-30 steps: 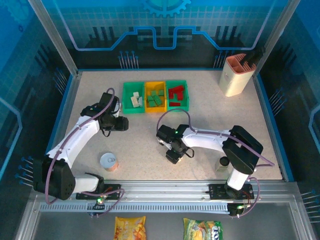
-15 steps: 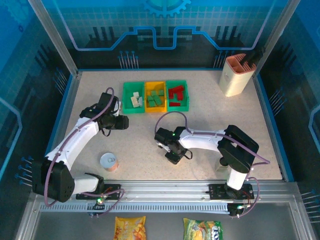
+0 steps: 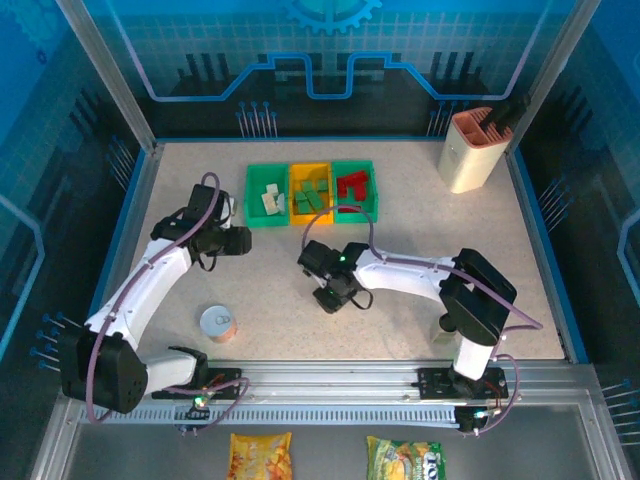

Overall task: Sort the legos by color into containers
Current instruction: Pick up the lego from the bottom-center of the table, then place the lego in the container.

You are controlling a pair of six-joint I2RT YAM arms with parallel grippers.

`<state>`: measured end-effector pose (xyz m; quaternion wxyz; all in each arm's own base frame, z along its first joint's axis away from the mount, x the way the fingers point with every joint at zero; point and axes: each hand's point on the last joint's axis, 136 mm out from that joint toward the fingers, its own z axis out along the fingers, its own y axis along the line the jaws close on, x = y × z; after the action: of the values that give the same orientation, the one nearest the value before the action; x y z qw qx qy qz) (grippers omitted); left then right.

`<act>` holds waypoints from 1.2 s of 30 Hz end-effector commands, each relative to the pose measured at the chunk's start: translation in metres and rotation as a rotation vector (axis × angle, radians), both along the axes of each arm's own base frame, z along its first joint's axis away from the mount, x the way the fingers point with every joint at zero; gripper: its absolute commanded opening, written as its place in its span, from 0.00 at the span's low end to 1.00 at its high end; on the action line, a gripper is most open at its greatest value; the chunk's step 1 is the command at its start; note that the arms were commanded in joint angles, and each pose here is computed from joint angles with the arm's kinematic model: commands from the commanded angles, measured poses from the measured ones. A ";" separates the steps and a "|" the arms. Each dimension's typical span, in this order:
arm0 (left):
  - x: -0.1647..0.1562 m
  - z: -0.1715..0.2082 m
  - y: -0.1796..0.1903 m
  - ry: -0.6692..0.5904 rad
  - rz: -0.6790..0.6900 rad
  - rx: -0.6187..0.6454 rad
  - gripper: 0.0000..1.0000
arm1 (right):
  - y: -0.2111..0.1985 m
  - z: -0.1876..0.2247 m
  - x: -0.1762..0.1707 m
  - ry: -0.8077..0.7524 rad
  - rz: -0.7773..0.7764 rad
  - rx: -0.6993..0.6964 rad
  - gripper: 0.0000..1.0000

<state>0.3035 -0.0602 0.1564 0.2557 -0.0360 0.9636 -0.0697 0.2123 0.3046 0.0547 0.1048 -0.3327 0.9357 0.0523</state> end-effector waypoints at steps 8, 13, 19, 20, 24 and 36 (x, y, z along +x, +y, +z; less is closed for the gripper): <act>-0.001 0.008 0.008 -0.047 0.021 -0.007 0.54 | 0.094 0.053 0.074 -0.041 -0.148 0.332 0.31; -0.002 0.009 0.007 -0.048 0.021 -0.013 0.54 | 0.109 0.076 0.119 -0.075 -0.235 0.453 0.31; -0.002 0.010 0.005 -0.051 0.015 -0.025 0.54 | 0.120 0.080 0.162 -0.086 -0.322 0.552 0.30; -0.002 0.010 0.005 -0.050 0.015 -0.024 0.54 | 0.123 0.081 0.168 -0.090 -0.329 0.565 0.30; -0.002 0.010 0.006 -0.055 0.015 -0.022 0.54 | 0.136 0.082 0.189 -0.106 -0.350 0.595 0.30; -0.001 0.011 0.004 -0.057 0.012 -0.034 0.54 | 0.163 0.053 0.248 -0.130 -0.435 0.628 0.30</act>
<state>0.3049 -0.0559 0.1641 0.2760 -0.0447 0.9572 -0.0747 0.4442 0.4679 0.1145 0.2665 -0.1023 0.9133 0.2906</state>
